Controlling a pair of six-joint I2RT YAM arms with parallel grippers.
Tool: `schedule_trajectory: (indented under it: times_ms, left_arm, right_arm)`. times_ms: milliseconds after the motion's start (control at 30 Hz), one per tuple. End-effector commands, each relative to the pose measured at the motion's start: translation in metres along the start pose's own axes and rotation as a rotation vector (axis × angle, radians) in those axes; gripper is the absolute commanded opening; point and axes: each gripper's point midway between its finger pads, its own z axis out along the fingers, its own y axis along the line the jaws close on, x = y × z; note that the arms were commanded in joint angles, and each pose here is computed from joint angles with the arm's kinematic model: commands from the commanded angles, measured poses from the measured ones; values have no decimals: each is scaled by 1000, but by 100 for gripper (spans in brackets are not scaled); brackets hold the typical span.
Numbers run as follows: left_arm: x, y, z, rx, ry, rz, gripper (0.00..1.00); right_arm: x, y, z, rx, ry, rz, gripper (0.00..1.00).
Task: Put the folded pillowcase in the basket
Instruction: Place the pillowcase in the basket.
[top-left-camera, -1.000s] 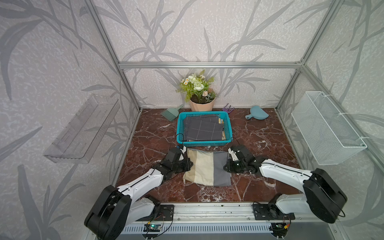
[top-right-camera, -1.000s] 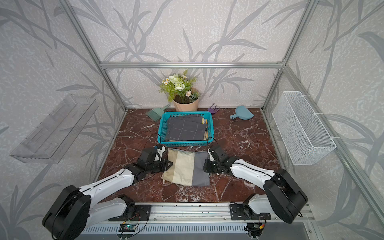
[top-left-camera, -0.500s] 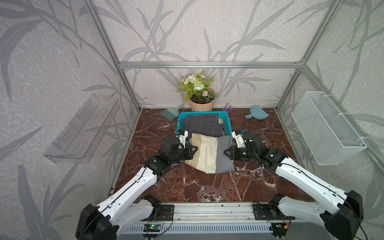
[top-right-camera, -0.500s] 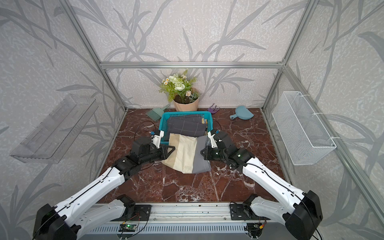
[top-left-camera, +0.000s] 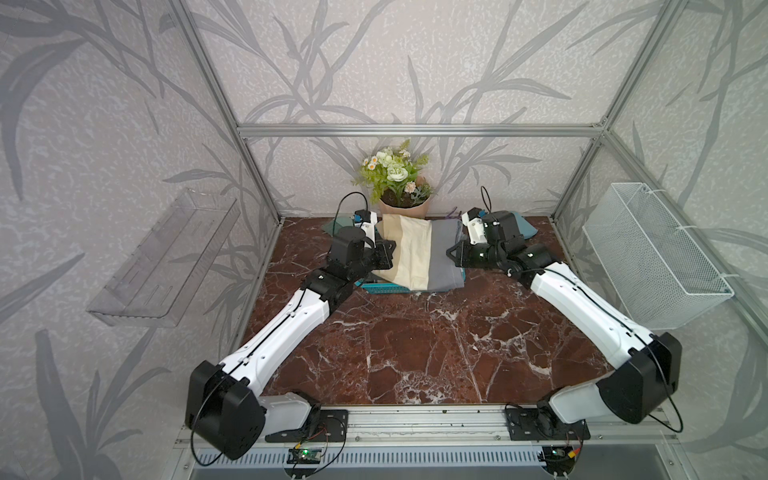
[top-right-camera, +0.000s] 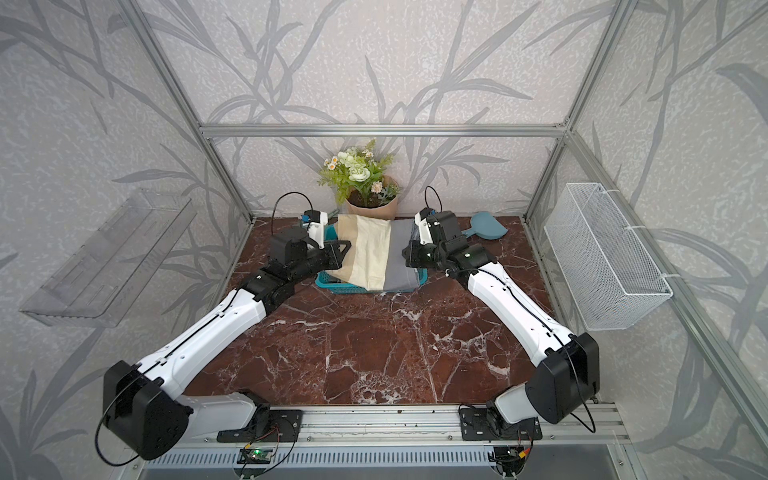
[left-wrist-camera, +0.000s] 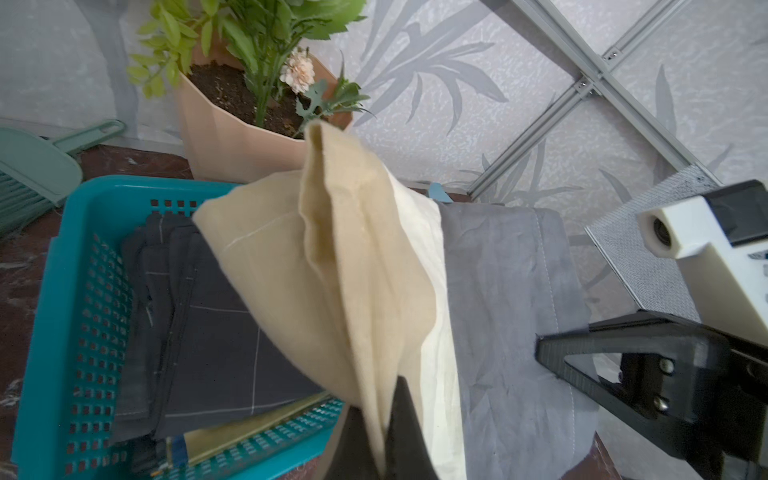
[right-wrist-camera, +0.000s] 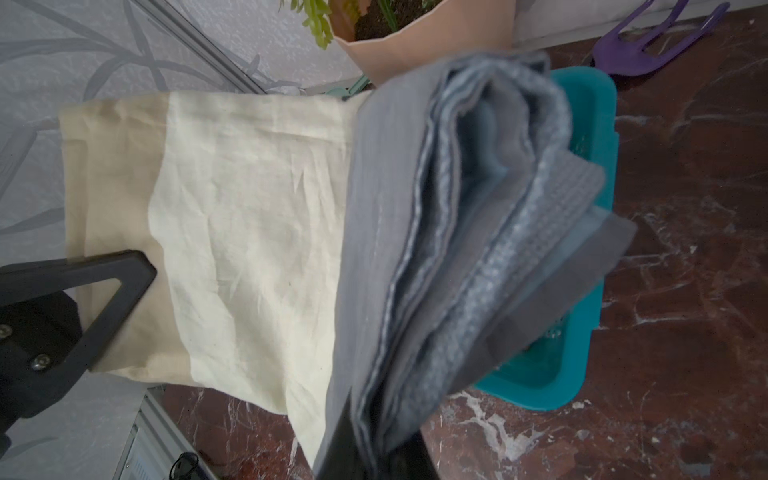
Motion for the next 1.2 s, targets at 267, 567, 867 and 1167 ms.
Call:
schedule_trajectory:
  times_ms: [267,567,867,1167]
  left_arm:
    - [-9,73,71,-58,-28,-28,0]
    - [34,115,113,-133,79,-59,0]
    - [44,150,106,-311,111,-48,58]
    - [-29,102,82,-212,-27,-79,59]
  right_arm:
    - [-33,-57,71,86,1,-13,0]
    - [-25,-94,118,153,51,12,0]
    - [-26,-104,116,211,41,-11,59]
    - [-70,-67,56,174,-125,-61,90]
